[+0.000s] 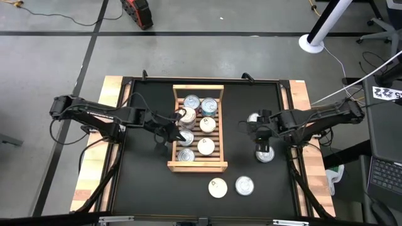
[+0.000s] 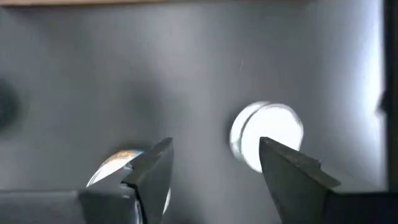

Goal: Stack canned seafood by type on shelf
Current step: Stack the yellow-blue tuna can on top of the other yellow-blue tuna cans on the shelf

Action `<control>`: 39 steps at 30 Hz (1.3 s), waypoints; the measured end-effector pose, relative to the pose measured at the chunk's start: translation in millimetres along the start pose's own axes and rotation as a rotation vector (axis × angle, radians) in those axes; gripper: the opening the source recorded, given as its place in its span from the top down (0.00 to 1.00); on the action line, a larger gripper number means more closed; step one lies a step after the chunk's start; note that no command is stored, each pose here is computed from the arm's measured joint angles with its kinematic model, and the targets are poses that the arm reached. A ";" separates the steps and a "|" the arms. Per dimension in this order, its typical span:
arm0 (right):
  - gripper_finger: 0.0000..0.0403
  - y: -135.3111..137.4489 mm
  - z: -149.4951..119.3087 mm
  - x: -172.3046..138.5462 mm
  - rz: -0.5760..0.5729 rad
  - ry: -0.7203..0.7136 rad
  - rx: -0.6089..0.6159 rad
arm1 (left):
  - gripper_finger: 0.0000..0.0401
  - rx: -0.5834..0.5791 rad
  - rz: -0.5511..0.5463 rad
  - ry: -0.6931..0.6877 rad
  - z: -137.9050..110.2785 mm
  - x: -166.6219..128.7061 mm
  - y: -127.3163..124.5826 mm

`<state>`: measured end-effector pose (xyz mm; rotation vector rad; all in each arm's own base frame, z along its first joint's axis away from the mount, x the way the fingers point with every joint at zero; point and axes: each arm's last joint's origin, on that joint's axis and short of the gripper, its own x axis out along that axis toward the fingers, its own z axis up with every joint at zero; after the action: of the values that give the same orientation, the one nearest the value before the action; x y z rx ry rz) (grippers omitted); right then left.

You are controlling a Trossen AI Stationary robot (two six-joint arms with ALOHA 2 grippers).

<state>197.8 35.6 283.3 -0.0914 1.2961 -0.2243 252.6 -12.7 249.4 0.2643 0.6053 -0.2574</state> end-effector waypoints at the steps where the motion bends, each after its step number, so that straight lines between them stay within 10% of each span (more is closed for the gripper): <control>1: 0.41 -0.7 -5.6 2.1 0.009 0.002 0.020 | 1.00 -0.001 0.002 -0.003 0.1 -0.4 0.5; 15: 0.41 27.1 -45.5 34.3 0.390 -0.045 0.252 | 1.00 -0.019 0.013 -0.030 2.6 -0.1 2.0; 39: 0.41 112.0 -81.7 67.9 0.080 0.082 0.202 | 1.00 -0.020 0.034 -0.038 3.7 -0.1 2.9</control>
<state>149.2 134.9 175.5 0.1423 1.3485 -0.2918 255.3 -11.1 252.8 0.2495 0.5653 -0.2230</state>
